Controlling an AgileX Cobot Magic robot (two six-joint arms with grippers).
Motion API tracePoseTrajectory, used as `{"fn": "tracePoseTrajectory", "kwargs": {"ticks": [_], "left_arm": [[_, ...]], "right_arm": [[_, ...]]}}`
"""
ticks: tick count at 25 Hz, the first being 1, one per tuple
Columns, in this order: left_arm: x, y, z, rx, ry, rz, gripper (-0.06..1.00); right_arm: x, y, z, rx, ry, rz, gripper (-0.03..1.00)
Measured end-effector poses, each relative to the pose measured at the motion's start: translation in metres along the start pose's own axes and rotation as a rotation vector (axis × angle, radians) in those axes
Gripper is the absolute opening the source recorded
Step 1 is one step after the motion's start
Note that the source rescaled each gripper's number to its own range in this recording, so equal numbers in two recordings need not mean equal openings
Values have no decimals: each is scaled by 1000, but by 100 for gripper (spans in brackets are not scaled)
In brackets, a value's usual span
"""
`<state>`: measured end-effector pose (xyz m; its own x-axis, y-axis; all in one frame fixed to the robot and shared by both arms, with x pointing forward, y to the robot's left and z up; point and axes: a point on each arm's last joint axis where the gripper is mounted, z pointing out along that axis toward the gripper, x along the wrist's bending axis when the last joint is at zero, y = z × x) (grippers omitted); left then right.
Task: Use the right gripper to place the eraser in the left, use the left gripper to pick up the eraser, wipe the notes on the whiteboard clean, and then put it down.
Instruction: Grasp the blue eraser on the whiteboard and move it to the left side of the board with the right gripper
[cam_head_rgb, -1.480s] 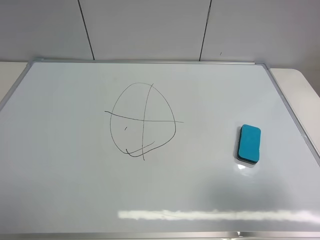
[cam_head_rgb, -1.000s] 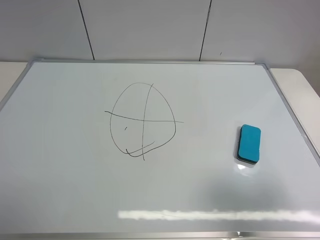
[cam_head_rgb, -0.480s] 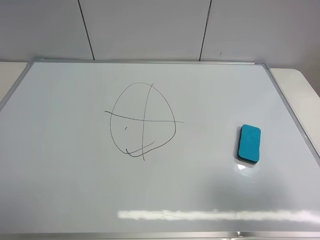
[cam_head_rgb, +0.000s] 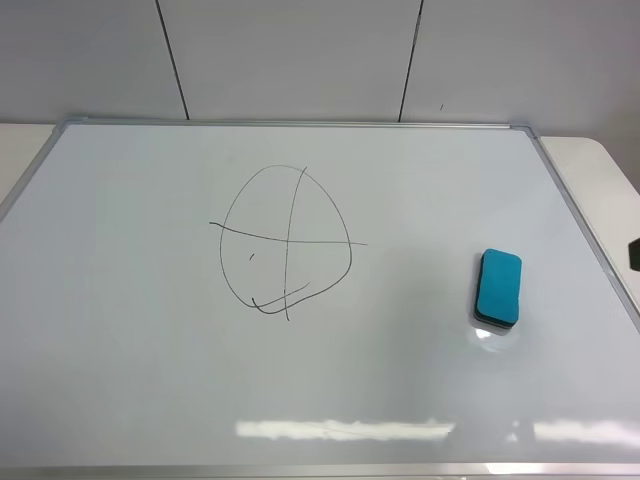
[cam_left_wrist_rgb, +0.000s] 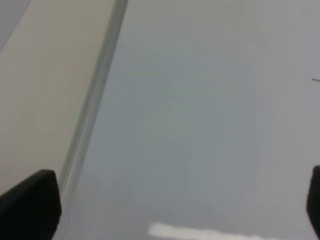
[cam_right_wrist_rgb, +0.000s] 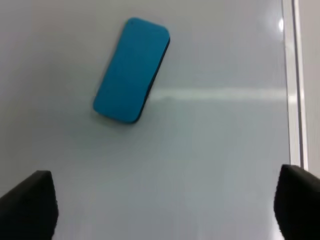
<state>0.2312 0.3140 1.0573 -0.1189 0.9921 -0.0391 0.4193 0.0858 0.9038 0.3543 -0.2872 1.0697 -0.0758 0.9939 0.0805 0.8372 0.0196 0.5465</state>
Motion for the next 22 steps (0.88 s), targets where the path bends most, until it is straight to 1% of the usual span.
{"fn": "tracePoseTrajectory", "kwargs": {"ticks": [1,3,4,5,6,7,8,10,16,19,22], "left_arm": [[0,0,0,0,0,0,100],[0,0,0,0,0,0,100],[0,0,0,0,0,0,100],[0,0,0,0,0,0,100],[0,0,0,0,0,0,100],[0,0,0,0,0,0,100],[0,0,0,0,0,0,100],[0,0,0,0,0,0,100],[0,0,0,0,0,0,100],[0,0,0,0,0,0,100],[0,0,0,0,0,0,100]], "right_arm": [[-1,8,11,35,4,10,77],[-2,22,36,89,12,30,54],[-2,27,45,93,21,43,36],[-2,32,56,100,31,51,22],[-2,37,65,101,41,55,13],[-1,40,73,102,52,50,8],[1,43,82,107,64,46,5],[7,46,99,141,87,28,2],[36,38,137,282,136,-80,0],[44,34,149,310,112,-119,0],[40,33,155,325,63,-148,0]]}}
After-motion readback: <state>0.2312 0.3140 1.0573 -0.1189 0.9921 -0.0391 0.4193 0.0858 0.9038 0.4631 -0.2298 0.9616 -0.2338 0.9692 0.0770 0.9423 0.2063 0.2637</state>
